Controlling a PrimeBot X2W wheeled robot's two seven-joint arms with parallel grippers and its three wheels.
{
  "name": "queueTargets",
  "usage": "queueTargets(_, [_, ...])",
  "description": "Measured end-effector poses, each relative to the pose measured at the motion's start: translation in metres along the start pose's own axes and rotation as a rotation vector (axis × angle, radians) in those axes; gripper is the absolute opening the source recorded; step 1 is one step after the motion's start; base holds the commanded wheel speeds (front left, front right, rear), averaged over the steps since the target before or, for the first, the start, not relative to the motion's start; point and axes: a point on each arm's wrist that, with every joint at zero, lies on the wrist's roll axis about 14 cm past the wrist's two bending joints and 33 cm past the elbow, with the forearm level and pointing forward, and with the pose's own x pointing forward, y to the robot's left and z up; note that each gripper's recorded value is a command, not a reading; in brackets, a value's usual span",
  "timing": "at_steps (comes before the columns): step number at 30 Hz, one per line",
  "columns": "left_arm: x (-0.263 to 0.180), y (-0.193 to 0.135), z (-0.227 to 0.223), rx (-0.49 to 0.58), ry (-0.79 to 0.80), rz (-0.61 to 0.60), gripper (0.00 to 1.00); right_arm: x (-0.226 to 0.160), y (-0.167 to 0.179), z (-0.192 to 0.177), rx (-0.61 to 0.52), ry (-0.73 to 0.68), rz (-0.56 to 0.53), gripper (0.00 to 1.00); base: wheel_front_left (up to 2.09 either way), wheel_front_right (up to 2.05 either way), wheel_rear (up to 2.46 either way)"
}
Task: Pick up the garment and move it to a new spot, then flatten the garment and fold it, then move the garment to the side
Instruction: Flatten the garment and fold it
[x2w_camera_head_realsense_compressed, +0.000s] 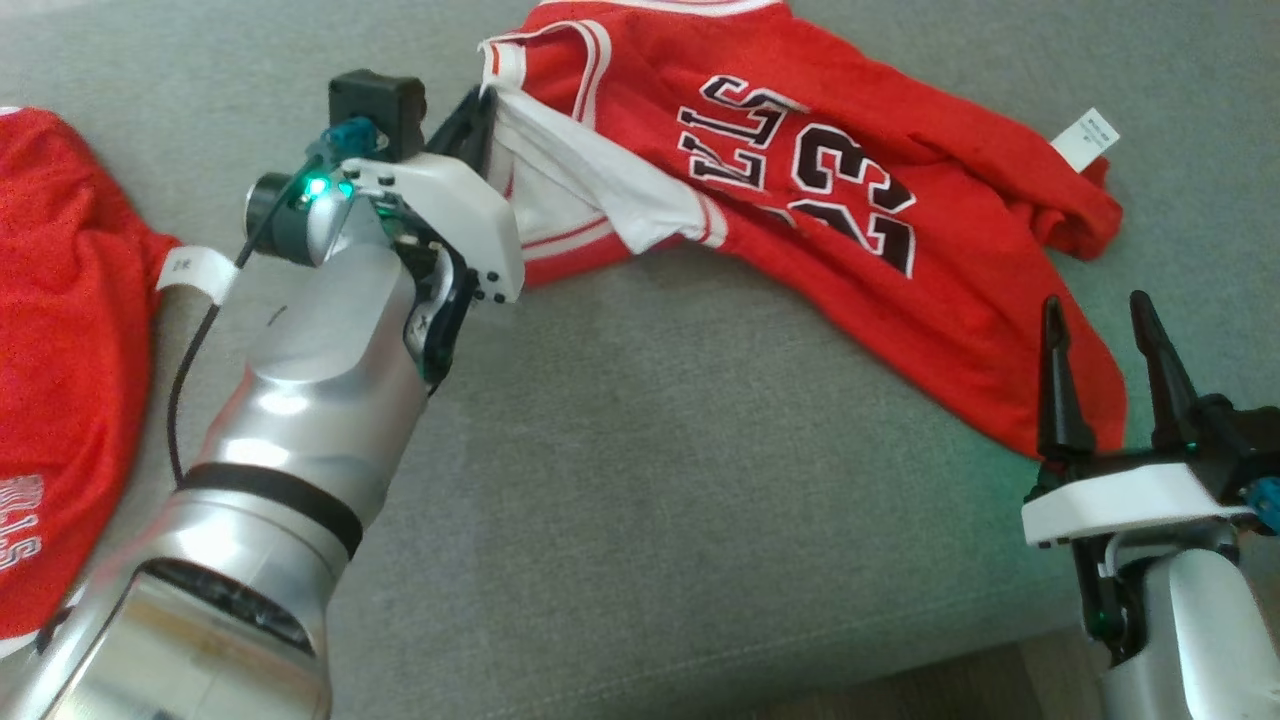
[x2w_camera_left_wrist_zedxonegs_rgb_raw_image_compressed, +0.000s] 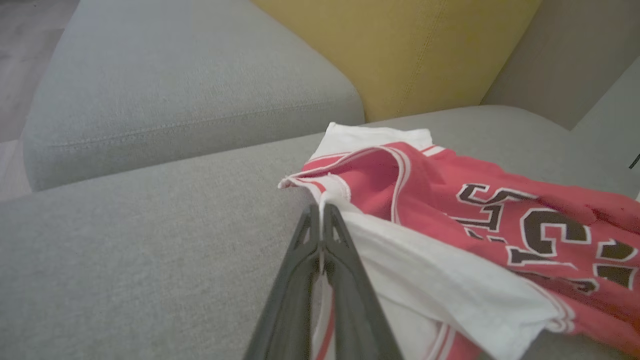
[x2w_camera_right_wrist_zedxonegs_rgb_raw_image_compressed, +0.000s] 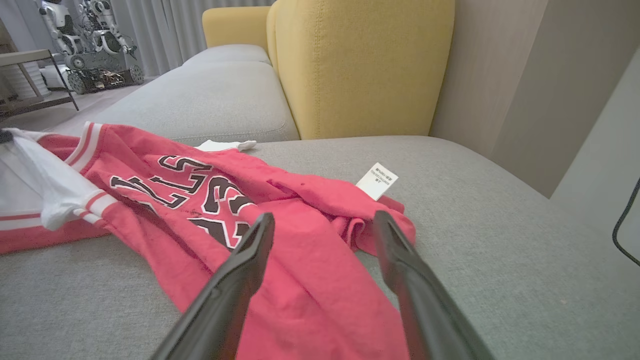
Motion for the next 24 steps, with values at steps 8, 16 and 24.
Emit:
queueTargets(8, [-0.027, 0.016, 0.016, 0.050, -0.035, 0.013, 0.00, 0.002, 0.013, 0.013, 0.005, -0.030, 0.040, 1.00, 0.00, 0.00, 0.00])
queueTargets(16, [-0.088, 0.014, -0.043, 0.057, 0.085, 0.002, 0.00, -0.003, 0.032, 0.017, 0.023, -0.040, 0.094, 1.00, 0.00, 0.00, 0.00])
queueTargets(24, [-0.139, 0.010, -0.066, 0.080, 0.098, 0.042, 1.00, -0.012, 0.050, 0.017, 0.030, -0.036, 0.150, 1.00, 0.00, 0.00, 0.00])
